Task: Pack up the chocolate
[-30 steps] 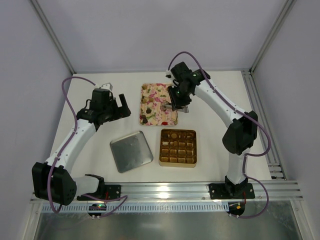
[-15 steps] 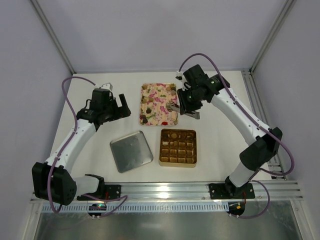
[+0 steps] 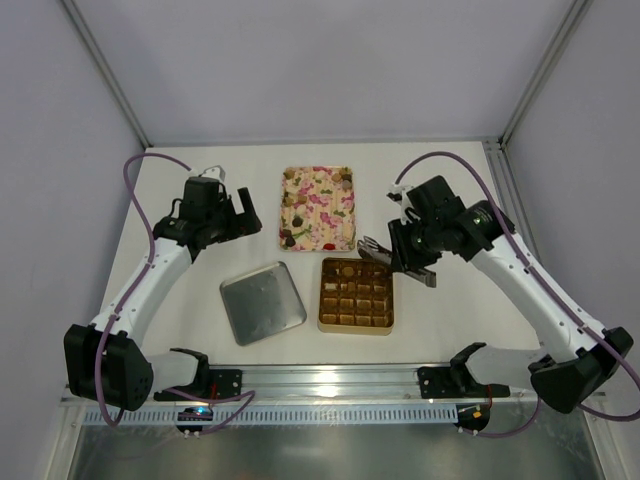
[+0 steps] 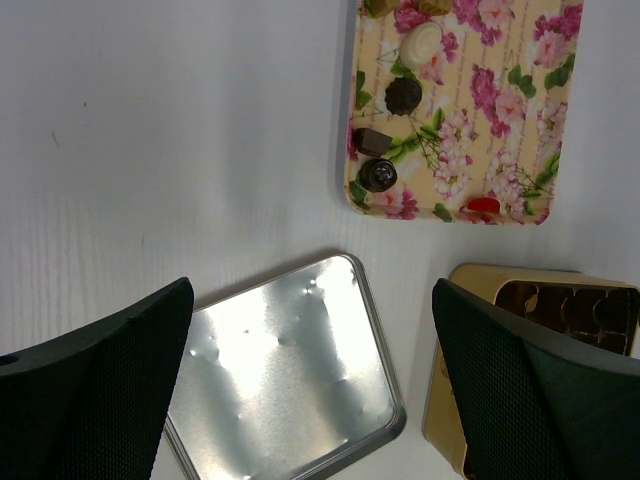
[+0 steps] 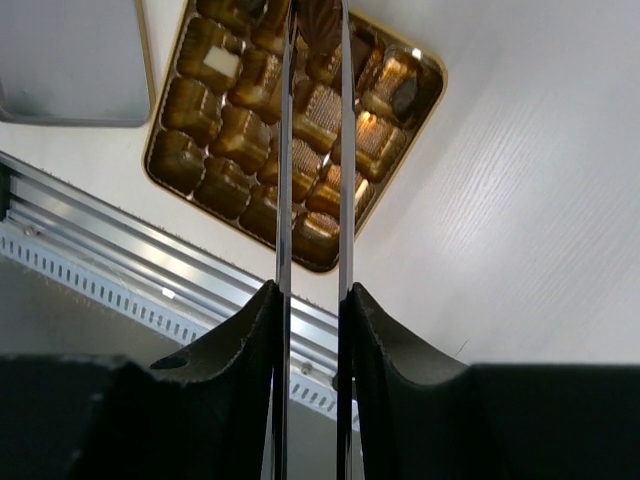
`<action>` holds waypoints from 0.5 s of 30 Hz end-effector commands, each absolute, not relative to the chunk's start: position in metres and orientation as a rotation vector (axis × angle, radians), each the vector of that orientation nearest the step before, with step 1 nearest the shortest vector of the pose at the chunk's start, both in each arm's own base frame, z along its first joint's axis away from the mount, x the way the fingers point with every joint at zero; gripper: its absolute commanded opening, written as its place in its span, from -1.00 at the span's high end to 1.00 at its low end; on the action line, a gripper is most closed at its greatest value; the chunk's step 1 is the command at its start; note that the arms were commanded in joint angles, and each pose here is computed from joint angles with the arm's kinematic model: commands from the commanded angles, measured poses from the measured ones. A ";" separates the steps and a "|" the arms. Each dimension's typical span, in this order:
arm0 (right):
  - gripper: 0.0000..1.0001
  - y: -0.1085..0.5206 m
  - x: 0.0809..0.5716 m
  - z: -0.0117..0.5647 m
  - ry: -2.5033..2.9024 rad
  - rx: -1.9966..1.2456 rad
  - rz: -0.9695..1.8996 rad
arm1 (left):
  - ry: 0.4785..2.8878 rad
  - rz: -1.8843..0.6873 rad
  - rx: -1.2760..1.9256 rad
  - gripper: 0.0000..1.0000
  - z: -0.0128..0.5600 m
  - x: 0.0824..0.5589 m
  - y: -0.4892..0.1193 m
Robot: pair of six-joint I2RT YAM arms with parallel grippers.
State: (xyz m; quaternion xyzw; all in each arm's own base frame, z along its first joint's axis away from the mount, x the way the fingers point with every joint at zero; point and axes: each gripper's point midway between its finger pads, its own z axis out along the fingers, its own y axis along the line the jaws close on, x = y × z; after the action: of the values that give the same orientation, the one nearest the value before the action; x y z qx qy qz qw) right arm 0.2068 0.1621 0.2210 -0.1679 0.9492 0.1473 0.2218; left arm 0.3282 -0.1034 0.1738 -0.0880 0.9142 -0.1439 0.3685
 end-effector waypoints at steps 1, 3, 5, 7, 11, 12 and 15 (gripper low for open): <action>0.30 0.160 0.190 0.219 2.615 -0.429 0.464 | 2.280 -0.365 -0.206 -0.99 0.197 0.334 -0.101; 0.31 0.158 0.183 0.213 2.629 -0.425 0.469 | 2.282 -0.361 -0.205 -0.99 0.196 0.334 -0.101; 0.30 0.158 0.178 0.213 2.619 -0.427 0.482 | 2.282 -0.359 -0.209 -0.99 0.196 0.334 -0.100; 0.30 0.159 0.174 0.208 2.626 -0.420 0.490 | 2.285 -0.360 -0.208 -1.00 0.195 0.333 -0.100; 0.30 0.164 0.165 0.201 2.642 -0.436 0.493 | 2.281 -0.357 -0.209 -0.99 0.196 0.333 -0.100; 0.30 0.165 0.162 0.197 2.649 -0.443 0.492 | 2.283 -0.355 -0.210 -0.99 0.195 0.334 -0.100; 0.30 0.165 0.159 0.192 2.659 -0.440 0.482 | 2.280 -0.357 -0.207 -0.99 0.196 0.333 -0.100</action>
State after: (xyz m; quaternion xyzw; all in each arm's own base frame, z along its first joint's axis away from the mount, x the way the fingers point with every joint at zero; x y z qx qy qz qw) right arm 0.1564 0.1587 0.1873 -0.1682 0.9563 0.1585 0.1789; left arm 0.3286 -0.1022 0.1737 -0.0893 0.9141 -0.1407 0.3696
